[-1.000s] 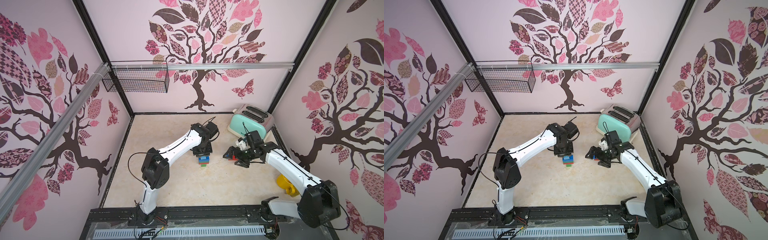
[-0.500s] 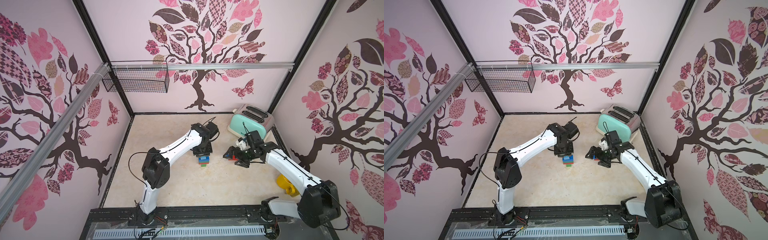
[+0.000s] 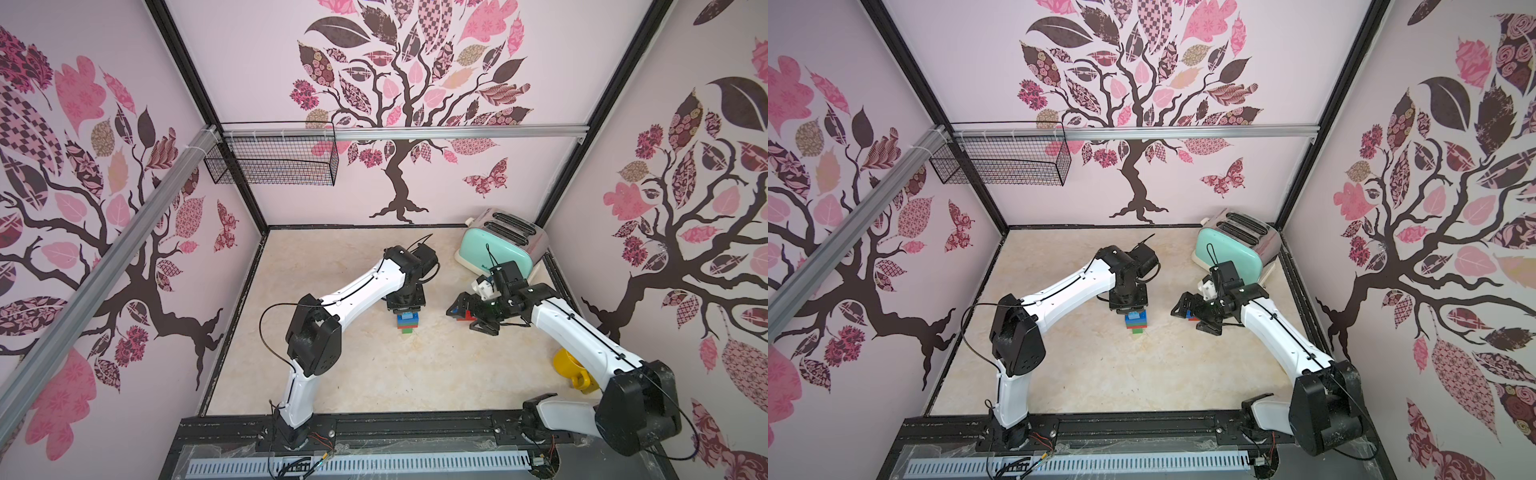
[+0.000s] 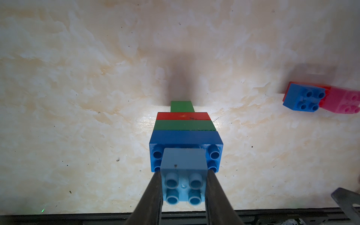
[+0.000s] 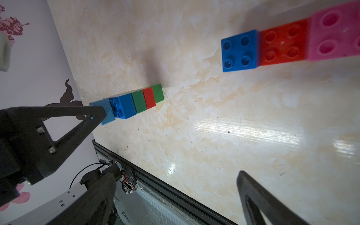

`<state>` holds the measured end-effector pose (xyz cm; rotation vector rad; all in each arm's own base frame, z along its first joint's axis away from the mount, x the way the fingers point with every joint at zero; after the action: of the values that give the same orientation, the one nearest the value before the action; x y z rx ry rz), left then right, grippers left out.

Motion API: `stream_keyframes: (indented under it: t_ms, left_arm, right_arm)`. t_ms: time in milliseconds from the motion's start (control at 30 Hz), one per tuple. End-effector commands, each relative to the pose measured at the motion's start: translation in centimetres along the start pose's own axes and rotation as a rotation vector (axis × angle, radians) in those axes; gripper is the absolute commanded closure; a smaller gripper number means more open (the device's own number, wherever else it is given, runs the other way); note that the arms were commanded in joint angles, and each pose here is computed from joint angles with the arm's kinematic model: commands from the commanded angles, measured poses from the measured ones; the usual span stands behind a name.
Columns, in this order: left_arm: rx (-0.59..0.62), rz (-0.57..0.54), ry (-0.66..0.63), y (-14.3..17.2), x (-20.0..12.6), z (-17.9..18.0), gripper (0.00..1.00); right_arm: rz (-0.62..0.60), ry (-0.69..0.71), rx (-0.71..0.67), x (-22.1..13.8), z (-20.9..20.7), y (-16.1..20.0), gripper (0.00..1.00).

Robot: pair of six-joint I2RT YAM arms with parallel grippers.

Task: Assemble a carrot with lego
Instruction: Assemble the lego brick with the lego brick.

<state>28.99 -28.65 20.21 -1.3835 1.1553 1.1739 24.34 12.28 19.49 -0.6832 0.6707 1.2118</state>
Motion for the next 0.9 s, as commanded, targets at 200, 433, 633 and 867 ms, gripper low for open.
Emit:
stream_keyframes:
  t_ms: [200, 433, 633, 867]
  left_arm:
    - [0.03, 0.008, -0.031, -0.1, 0.5, -0.2, 0.88]
    - [0.039, 0.028, -0.05, 0.1, 1.6, -0.3, 0.89]
    - [0.064, 0.033, -0.059, 0.1, 2.0, -0.8, 0.89]
    - [0.095, 0.045, -0.113, 0.7, 2.9, -0.7, 0.9]
  right_arm:
    - [-0.014, -0.006, -0.005, -0.5, 0.4, -0.5, 0.0]
    - [-0.011, -0.005, -0.003, -0.4, 0.3, -0.4, 0.01]
    - [-0.012, -0.004, -0.002, -0.4, 0.3, -0.4, 0.01]
    - [-0.012, -0.004, -0.001, -0.4, 0.2, -0.4, 0.0]
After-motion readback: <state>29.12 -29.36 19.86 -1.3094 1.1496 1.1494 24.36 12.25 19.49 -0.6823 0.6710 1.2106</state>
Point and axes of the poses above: each gripper's point midway between its finger pads, its own x axis out along the fingers, its own z axis along the line the jaws close on, y = z × x, the point moved 7 cm from there along -x, back along the fingers, and after that the axes turned 2 degrees about -x, right-handed, at the moved point
